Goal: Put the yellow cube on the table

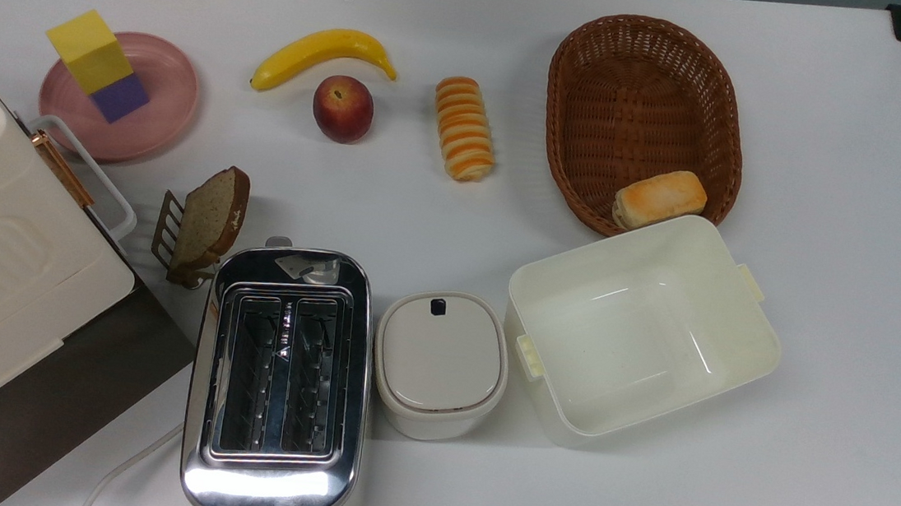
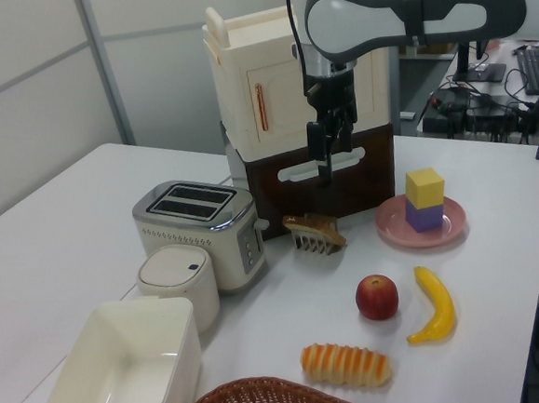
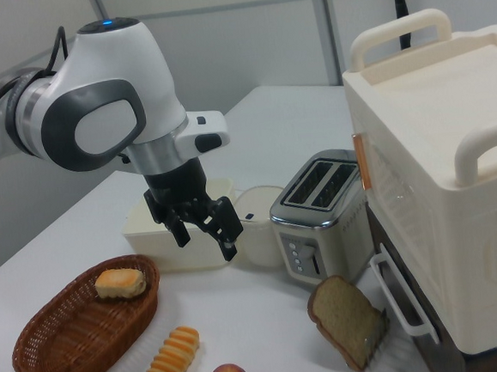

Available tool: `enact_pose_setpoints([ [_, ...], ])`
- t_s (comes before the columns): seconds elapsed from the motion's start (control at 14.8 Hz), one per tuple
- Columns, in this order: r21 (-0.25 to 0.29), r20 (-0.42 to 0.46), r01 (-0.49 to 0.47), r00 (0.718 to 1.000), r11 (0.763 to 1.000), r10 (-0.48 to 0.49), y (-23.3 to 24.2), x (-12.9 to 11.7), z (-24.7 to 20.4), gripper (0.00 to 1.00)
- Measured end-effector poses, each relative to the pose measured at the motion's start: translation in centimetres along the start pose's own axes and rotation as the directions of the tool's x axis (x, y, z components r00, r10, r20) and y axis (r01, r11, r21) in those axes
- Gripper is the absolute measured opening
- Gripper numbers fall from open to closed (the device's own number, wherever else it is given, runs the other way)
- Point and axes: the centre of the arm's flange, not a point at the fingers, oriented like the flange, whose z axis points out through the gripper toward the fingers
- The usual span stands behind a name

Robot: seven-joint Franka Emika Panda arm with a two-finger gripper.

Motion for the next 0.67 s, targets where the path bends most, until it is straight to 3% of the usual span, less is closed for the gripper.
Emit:
enact_pose_setpoints([
  [0.67, 0.000, 0.000, 0.019, 1.000, 1.000, -0.019, -0.13, 0.01, -0.02, 1.00],
])
